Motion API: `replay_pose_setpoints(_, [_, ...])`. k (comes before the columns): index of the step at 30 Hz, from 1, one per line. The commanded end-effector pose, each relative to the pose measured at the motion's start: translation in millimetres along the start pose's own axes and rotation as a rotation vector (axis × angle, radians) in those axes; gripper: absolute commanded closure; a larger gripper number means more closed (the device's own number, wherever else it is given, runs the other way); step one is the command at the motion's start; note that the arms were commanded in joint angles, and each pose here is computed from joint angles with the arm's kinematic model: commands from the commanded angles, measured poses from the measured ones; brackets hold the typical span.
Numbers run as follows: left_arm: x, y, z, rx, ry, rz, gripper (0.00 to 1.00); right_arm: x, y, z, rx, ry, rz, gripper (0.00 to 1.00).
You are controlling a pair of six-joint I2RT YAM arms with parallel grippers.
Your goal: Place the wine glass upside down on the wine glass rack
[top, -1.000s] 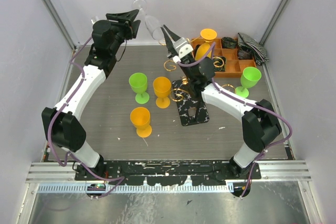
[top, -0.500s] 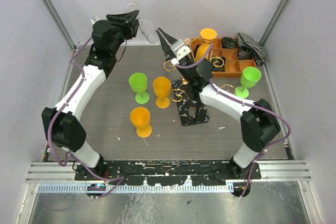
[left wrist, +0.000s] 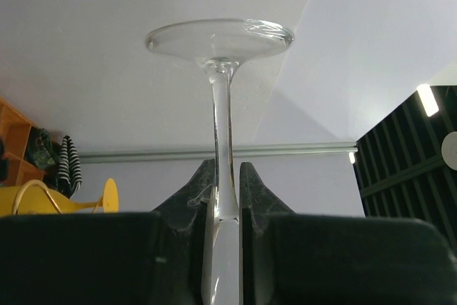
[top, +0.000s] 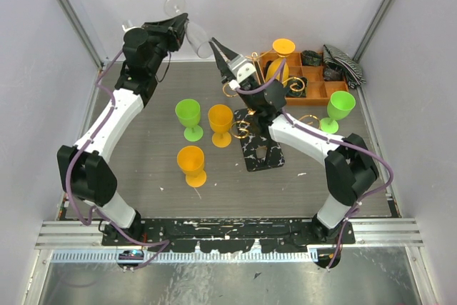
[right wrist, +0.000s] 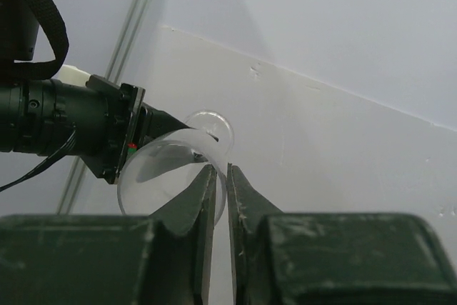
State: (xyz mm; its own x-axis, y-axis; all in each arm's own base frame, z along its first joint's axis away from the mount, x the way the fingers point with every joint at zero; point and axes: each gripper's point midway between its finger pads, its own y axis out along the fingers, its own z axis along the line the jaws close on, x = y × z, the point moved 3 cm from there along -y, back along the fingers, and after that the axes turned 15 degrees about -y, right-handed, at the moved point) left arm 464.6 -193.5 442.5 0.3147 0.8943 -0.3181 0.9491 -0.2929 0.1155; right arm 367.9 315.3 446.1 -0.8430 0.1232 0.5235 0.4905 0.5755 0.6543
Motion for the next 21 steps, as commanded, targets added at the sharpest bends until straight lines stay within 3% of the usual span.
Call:
replay_pose_setpoints(1, [-6,3,-25,-0.123,0.052,0.063,1.00,25,6,-16,-0.032,-0.034,-0.051,0.75])
replay_pose_setpoints(7, [26,32,-57,-0.274,0.230,0.104,1.00,23,-3,-22,-0.007,-0.059,0.033,0.39])
replay_pose_setpoints(10, [50,47,-67,-0.331,0.305,0.161,1.00,24,-6,-30,-0.012,-0.084,0.082,0.26])
replay_pose_setpoints(14, [78,58,-61,-0.410,0.406,0.219,1.00,31,-9,-50,-0.048,-0.138,0.128,0.19])
replay_pose_setpoints(21, [87,57,-22,-0.490,0.953,0.226,1.00,44,-17,-78,-0.090,-0.225,0.187,0.17])
